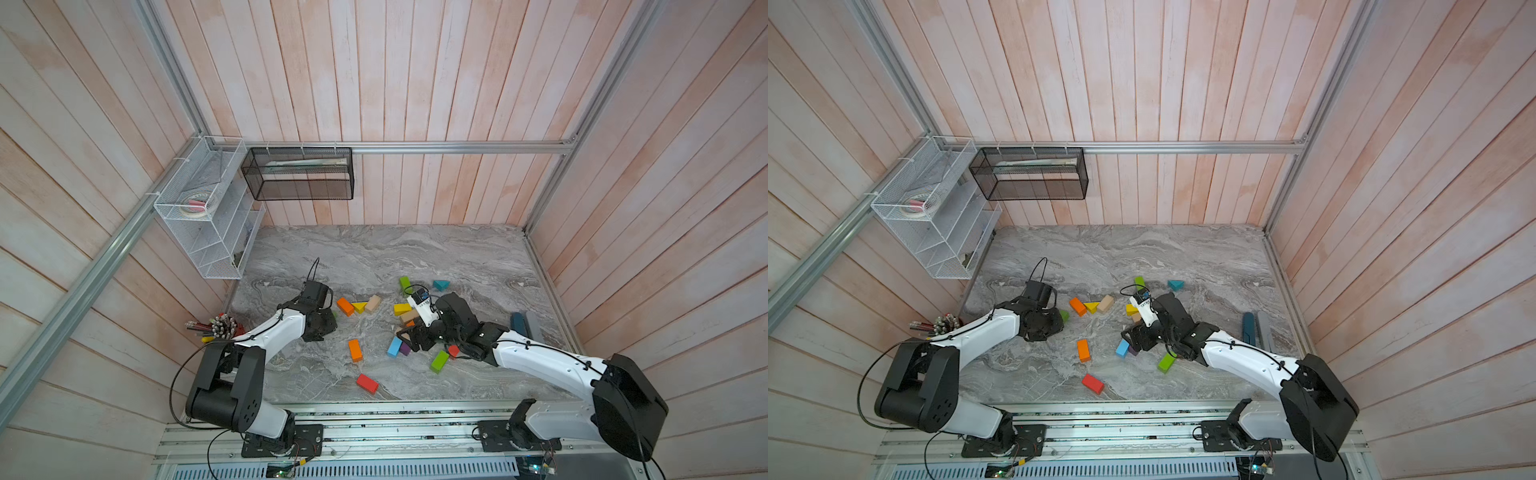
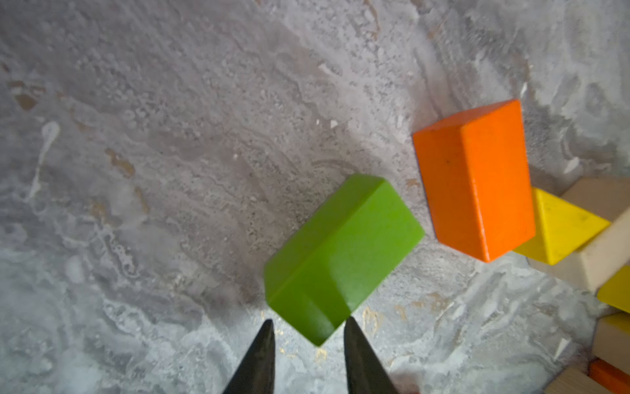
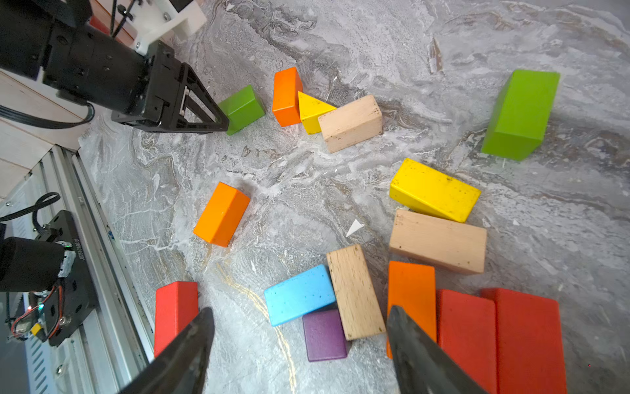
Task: Assemble a heart with building blocks
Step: Assemble the building block at the center of the board.
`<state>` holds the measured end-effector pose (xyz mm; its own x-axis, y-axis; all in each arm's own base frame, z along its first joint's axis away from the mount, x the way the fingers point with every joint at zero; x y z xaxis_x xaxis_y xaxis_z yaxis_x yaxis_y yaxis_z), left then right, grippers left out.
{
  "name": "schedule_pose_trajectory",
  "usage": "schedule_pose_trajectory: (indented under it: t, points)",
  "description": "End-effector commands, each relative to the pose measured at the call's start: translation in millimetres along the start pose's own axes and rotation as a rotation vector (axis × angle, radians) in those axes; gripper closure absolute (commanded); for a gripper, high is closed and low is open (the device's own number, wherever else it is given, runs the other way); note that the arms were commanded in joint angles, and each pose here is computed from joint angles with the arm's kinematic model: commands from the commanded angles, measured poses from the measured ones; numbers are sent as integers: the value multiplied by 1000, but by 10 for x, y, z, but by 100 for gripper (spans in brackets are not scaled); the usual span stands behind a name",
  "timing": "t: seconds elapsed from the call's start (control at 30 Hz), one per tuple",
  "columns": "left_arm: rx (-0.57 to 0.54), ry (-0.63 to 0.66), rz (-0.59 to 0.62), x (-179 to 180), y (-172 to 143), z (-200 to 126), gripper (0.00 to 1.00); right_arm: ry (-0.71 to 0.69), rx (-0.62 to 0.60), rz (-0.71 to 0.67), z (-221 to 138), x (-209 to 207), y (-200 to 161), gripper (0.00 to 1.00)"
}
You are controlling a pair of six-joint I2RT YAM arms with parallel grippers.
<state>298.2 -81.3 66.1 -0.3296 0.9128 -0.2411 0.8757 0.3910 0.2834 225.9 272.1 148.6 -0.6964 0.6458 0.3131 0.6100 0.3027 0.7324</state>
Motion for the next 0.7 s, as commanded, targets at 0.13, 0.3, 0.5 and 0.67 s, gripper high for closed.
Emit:
schedule_pose_trajectory:
  t: [0.13,0.3,0.5,0.67]
  points:
    - [-57,-11,62,-65,232,-25,68,-19,-17,12,-34,-29,41,21]
    - [-68,-18,94,-82,281,-4,69,-22,-14,15,-26,-38,33,21]
    - [-73,-15,109,-91,340,13,69,-25,-11,16,-24,-43,24,21]
    - [-71,-35,100,-131,360,37,69,-27,-9,17,-18,-46,18,21]
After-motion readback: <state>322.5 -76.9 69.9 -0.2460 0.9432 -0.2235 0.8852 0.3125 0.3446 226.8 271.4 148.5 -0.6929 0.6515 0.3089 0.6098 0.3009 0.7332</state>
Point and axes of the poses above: each gripper's point midway between its finger pads, its own z axis out along the fingers, its own x axis along the line the jaws close on, y = z × x, the point moved 3 cm from there along -z, back along the fingers, and after that the axes turned 1 degree about -z, right-handed, at the moved point
